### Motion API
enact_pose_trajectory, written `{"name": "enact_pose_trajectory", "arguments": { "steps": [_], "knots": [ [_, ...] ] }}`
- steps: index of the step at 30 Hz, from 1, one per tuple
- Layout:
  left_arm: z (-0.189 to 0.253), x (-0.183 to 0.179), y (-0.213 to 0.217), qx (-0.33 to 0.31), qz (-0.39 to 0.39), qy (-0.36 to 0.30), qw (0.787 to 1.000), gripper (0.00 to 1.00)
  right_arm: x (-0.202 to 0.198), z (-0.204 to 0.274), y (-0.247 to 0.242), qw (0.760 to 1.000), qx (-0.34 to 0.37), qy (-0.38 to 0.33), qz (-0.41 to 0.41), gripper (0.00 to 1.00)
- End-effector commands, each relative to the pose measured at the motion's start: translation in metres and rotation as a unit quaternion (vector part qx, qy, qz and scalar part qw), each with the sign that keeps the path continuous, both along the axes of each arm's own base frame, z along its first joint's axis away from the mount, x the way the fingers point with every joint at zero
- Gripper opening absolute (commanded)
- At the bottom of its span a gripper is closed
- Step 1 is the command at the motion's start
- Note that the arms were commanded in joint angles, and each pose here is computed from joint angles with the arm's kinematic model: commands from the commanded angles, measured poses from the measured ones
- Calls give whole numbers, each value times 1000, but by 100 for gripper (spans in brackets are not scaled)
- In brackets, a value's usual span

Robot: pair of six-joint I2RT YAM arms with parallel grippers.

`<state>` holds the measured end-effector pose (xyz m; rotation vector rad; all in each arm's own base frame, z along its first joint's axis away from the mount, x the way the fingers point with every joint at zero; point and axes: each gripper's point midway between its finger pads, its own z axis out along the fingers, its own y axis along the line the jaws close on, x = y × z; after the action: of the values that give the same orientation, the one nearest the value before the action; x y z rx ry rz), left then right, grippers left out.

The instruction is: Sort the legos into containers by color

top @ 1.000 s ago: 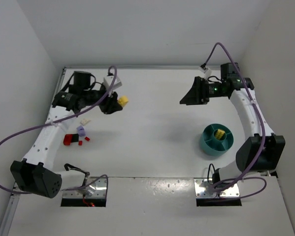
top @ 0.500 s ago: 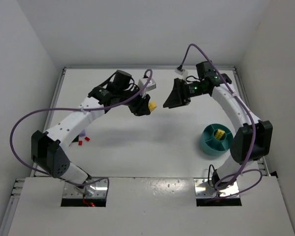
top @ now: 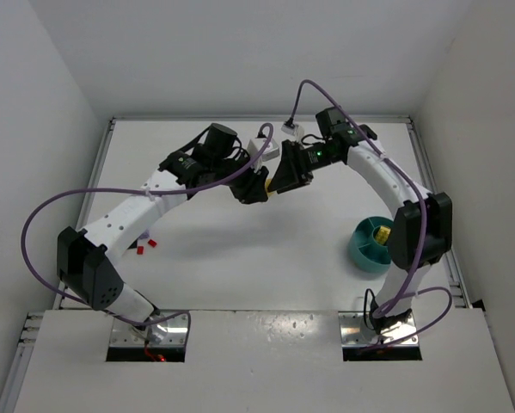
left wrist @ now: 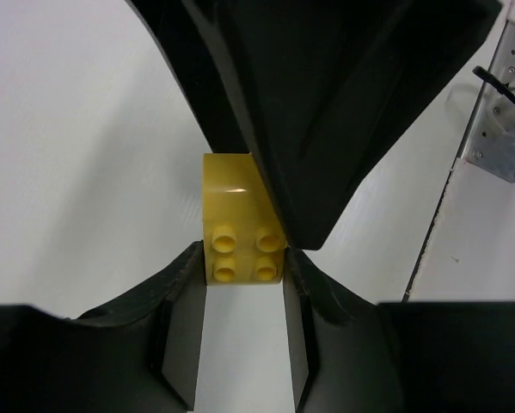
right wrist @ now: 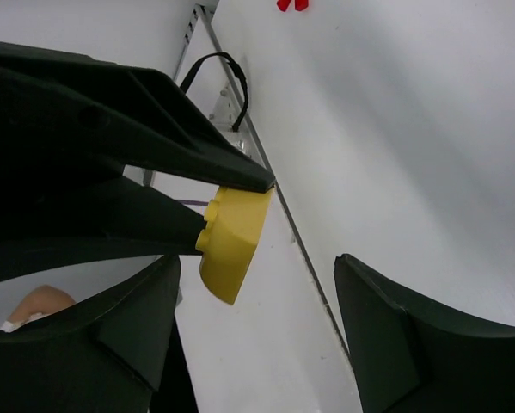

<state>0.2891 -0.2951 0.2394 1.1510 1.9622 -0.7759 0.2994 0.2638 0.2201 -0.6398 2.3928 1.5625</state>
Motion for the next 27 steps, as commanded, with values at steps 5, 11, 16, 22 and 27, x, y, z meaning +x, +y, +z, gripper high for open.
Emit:
{"name": "enact_pose_trajectory", "arguments": {
  "steps": [5, 11, 16, 22, 27],
  "knots": [
    [14, 2, -7, -16, -8, -20, 1000, 22, 6, 13, 13, 999, 25, -10, 17, 67],
    [15, 1, -8, -18, -11, -18, 1000, 22, 4, 15, 21, 998, 47, 15, 30, 52],
    [11, -2, -8, -19, -16, -13, 1000, 23, -2, 19, 25, 997, 65, 21, 45, 33],
    [15, -5, -6, -20, -19, -21, 999, 50, -1, 23, 20, 998, 58, 3, 35, 5],
    [25, -3, 8, -6, 9, -48, 999, 70, 9, 27, -12, 998, 4, -60, -14, 2]
  ]
}}
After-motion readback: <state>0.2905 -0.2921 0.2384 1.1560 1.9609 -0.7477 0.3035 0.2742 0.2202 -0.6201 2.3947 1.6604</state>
